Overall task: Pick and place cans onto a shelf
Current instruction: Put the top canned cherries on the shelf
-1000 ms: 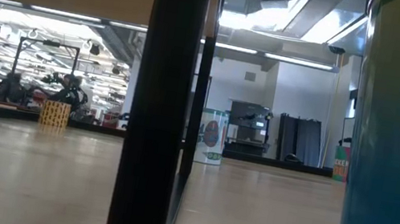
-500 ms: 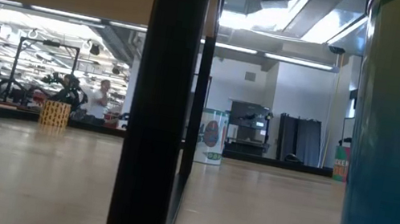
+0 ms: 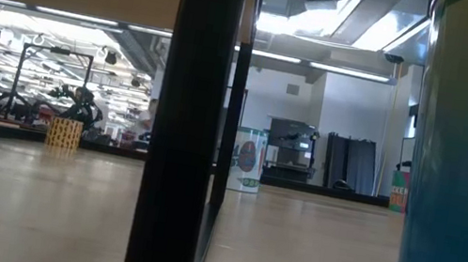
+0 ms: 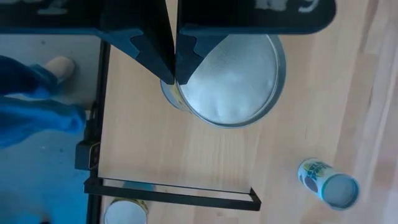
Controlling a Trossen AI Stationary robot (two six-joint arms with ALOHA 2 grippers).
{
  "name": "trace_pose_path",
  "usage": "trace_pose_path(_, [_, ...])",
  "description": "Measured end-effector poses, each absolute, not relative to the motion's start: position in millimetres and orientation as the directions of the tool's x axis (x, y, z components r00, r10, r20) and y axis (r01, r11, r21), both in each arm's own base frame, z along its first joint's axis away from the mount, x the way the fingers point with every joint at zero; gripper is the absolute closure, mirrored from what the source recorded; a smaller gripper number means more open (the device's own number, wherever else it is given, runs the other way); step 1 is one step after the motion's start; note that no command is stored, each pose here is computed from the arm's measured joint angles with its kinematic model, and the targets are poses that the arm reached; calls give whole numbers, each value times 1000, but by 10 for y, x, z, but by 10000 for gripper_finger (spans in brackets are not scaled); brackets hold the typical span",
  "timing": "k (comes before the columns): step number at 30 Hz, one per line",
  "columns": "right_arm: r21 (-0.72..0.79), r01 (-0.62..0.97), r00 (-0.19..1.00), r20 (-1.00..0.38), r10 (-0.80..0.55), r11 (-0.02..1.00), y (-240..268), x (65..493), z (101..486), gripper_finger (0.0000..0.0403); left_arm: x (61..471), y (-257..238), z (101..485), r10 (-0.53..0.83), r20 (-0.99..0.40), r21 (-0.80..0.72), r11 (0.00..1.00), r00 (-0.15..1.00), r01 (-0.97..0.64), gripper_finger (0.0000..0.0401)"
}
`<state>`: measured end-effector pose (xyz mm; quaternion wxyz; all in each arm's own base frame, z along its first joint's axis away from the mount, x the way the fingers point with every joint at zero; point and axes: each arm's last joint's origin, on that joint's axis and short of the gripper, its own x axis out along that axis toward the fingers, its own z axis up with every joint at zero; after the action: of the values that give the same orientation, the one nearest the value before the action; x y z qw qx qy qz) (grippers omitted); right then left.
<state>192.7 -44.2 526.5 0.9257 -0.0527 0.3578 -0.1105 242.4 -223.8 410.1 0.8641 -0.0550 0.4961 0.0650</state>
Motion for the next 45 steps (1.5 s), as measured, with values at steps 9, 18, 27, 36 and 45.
trace_pose_path(9, [-177,167,719,-651,-242,970,-442,1927,5264,344,2499,-2316,3987,69,-881,-8,987,469,-161,401])
trace_pose_path(18, [-177,167,719,-651,-242,970,-442,1927,5264,344,2502,-2319,3982,70,-881,-8,987,468,-161,401])
trace_pose_path(27, [-178,166,719,-651,-242,970,-442,1927,5264,344,2513,-2328,3939,73,-886,-4,986,457,-164,401])
trace_pose_path(36, [-180,164,719,-651,-242,970,-441,1927,5264,344,2568,-2381,3775,63,-900,-20,983,432,-185,401])
trace_pose_path(45, [-180,164,719,-651,-243,970,-442,1926,5264,344,2567,-2386,3776,49,-903,-46,976,426,-211,381])
